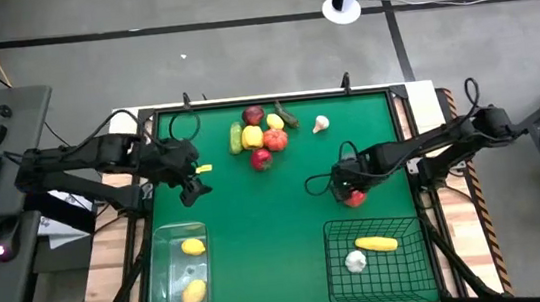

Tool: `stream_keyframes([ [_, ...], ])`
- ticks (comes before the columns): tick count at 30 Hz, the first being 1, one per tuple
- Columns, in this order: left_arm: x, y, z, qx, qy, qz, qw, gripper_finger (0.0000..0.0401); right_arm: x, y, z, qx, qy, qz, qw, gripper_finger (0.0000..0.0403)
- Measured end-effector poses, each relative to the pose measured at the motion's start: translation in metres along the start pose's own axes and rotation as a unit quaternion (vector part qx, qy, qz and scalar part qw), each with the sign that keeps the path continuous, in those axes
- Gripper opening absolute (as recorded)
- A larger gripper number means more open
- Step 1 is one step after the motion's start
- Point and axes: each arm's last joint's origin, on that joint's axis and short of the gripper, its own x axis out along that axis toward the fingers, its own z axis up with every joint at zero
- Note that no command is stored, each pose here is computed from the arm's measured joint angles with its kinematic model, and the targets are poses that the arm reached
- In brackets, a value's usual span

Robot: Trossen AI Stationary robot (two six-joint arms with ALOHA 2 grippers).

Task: Sort produce into baskets
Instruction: Put the bottom apple into the transparent bin

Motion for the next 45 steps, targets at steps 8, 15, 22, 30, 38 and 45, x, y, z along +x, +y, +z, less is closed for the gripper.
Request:
stream_keyframes([
  [8, -0.053, -0.005, 0.014, 0.014, -0.137, -0.073, 0.988, 0.0319, -0.053, 0.057, 0.032, -0.070, -0.144, 0.195, 0.968, 0.0254],
  [15, -0.108, -0.007, 0.031, 0.034, -0.349, -0.101, 0.931, 0.0319, -0.065, 0.109, 0.055, -0.105, -0.251, 0.350, 0.897, 0.0254],
  [22, -0.125, -0.003, 0.033, 0.013, -0.425, -0.076, 0.902, 0.0319, -0.035, 0.203, 0.049, -0.187, -0.235, 0.456, 0.838, 0.0254],
  [30, -0.125, -0.004, 0.032, 0.033, -0.421, -0.082, 0.903, 0.0319, -0.011, 0.311, 0.032, -0.257, -0.243, 0.493, 0.794, 0.0260],
  [38, -0.126, -0.005, 0.032, 0.041, -0.415, -0.099, 0.904, 0.0319, 0.013, 0.369, 0.029, -0.230, -0.259, 0.538, 0.769, 0.0262],
  [45, -0.126, -0.005, 0.032, 0.036, -0.414, -0.102, 0.904, 0.0319, 0.033, 0.376, 0.021, -0.178, -0.261, 0.565, 0.762, 0.0263],
])
